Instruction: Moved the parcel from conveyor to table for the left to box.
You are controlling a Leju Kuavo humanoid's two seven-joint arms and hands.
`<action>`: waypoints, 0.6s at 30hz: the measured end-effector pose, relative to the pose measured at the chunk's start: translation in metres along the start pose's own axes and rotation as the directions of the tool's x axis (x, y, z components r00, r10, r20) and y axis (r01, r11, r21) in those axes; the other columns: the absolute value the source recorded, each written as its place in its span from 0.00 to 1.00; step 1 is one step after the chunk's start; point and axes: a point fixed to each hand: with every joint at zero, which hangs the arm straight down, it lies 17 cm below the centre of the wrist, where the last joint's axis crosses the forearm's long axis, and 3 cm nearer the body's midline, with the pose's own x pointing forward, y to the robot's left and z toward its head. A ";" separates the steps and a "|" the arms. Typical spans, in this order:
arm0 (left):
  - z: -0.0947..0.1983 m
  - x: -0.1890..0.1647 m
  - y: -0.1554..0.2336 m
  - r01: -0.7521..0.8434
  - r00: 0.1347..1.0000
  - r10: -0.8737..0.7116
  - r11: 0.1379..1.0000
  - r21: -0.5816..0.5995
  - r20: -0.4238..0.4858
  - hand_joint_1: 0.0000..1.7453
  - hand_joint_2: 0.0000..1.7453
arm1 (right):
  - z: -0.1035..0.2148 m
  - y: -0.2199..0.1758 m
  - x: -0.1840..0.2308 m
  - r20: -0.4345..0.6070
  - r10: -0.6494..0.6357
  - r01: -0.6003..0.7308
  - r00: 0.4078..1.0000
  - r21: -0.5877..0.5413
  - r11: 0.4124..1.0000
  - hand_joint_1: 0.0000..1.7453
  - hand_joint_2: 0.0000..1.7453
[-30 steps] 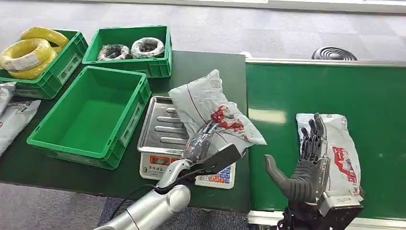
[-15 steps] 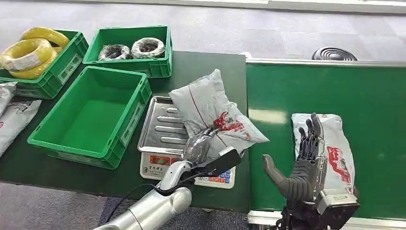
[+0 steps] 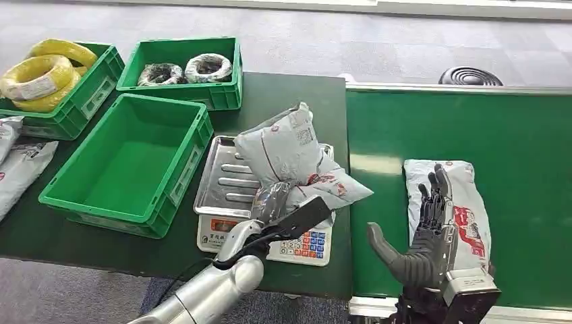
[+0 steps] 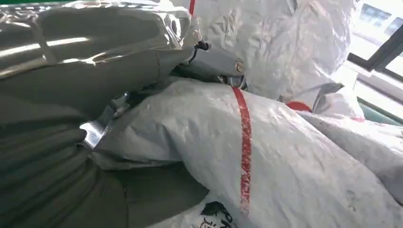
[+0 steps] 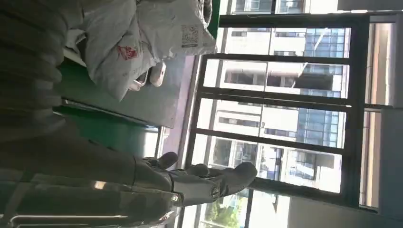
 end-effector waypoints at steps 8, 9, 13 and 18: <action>0.005 0.020 0.028 -0.085 0.995 0.082 0.995 0.047 0.064 1.00 1.00 | 0.002 -0.004 -0.002 -0.007 0.015 -0.015 1.000 -0.002 1.000 0.00 1.00; 0.006 0.020 0.033 -0.092 0.994 0.089 0.994 0.055 0.069 1.00 1.00 | 0.003 -0.005 -0.003 -0.008 0.017 -0.017 1.000 -0.002 1.000 0.00 1.00; 0.009 0.033 0.101 -0.070 0.990 0.038 0.967 0.246 0.135 1.00 1.00 | 0.003 -0.013 -0.004 -0.009 0.032 -0.032 0.999 -0.020 0.999 0.00 1.00; 0.030 0.022 0.250 0.087 0.982 -0.171 0.792 0.605 0.083 1.00 1.00 | 0.002 -0.024 -0.006 -0.010 0.050 -0.050 0.999 -0.045 0.998 0.00 1.00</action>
